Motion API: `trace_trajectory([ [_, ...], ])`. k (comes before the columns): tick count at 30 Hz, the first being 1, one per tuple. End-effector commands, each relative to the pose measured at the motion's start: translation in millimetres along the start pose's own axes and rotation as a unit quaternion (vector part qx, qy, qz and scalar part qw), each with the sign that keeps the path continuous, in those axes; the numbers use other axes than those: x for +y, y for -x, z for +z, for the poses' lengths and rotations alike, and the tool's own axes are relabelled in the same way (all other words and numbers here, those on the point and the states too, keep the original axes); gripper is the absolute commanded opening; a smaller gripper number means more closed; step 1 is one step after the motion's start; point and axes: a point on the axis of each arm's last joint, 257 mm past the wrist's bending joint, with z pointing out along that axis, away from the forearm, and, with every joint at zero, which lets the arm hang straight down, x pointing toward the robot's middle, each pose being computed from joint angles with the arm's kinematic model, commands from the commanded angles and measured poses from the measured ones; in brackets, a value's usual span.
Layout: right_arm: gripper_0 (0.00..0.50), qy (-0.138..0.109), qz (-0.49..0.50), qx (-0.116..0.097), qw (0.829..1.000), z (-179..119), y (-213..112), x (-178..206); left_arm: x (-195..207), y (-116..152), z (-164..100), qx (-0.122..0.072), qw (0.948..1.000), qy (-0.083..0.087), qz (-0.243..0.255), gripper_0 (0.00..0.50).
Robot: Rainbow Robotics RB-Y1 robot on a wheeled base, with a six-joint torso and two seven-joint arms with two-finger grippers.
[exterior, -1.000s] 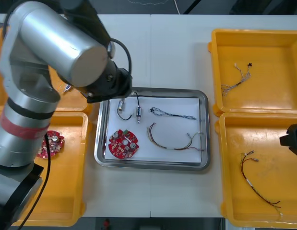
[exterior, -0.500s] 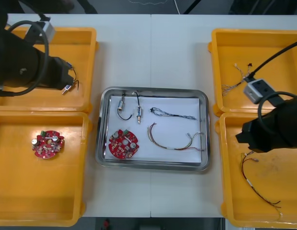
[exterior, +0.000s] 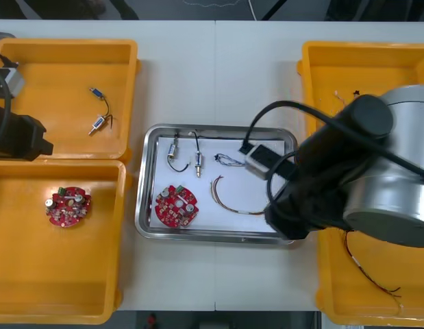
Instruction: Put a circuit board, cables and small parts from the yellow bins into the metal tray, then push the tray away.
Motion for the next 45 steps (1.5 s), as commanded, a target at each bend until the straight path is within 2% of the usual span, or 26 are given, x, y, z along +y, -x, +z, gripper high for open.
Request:
trace_trajectory([
  [1, 0.500, 0.003, -0.080, 0.007, 0.997, 12.8, 30.4, 31.0, 31.7, -12.4, -15.6, 0.005, 0.9993, 0.030, 0.021, 0.500],
  [3, 0.500, 0.003, -0.099, 0.014, 0.995, 20.7, 34.2, 40.2, 38.3, -18.2, -15.4, 0.011, 0.9992, 0.035, 0.017, 0.500],
  [7, 0.500, -0.004, -0.172, 0.005, 0.985, 35.0, 49.8, 55.6, 49.6, -34.7, -13.2, 0.029, 0.9986, 0.043, 0.013, 0.500],
  [16, 0.500, -0.010, -0.258, -0.012, 0.966, 63.5, 58.0, 73.4, 65.2, -55.3, -15.7, 0.047, 0.9975, 0.052, 0.004, 0.500],
  [22, 0.500, -0.003, -0.270, 0.004, 0.963, 88.9, 48.1, 82.3, 66.9, -65.4, -13.2, 0.058, 0.9971, 0.050, 0.002, 0.500],
  [34, 0.500, -0.007, -0.286, 0.030, 0.958, 114.0, 36.2, 94.9, 62.4, -67.6, -11.0, 0.062, 0.9971, 0.044, 0.003, 0.500],
  [38, 0.500, -0.018, -0.293, 0.026, 0.956, 116.3, 38.8, 94.7, 62.4, -67.6, -11.0, 0.062, 0.9971, 0.044, 0.003, 0.500],
  [43, 0.500, -0.019, -0.294, 0.022, 0.955, 117.2, 39.9, 96.1, 62.4, -67.6, -11.0, 0.062, 0.9971, 0.044, 0.003, 0.500],
  [44, 0.494, -0.019, -0.296, 0.020, 0.955, 117.2, 40.8, 96.2, 62.4, -67.6, -11.0, 0.062, 0.9971, 0.044, 0.003, 0.500],
  [45, 0.448, -0.019, -0.296, 0.020, 0.955, 117.3, 41.1, 96.4, 62.4, -67.6, -11.0, 0.062, 0.9971, 0.044, 0.003, 0.500],
])
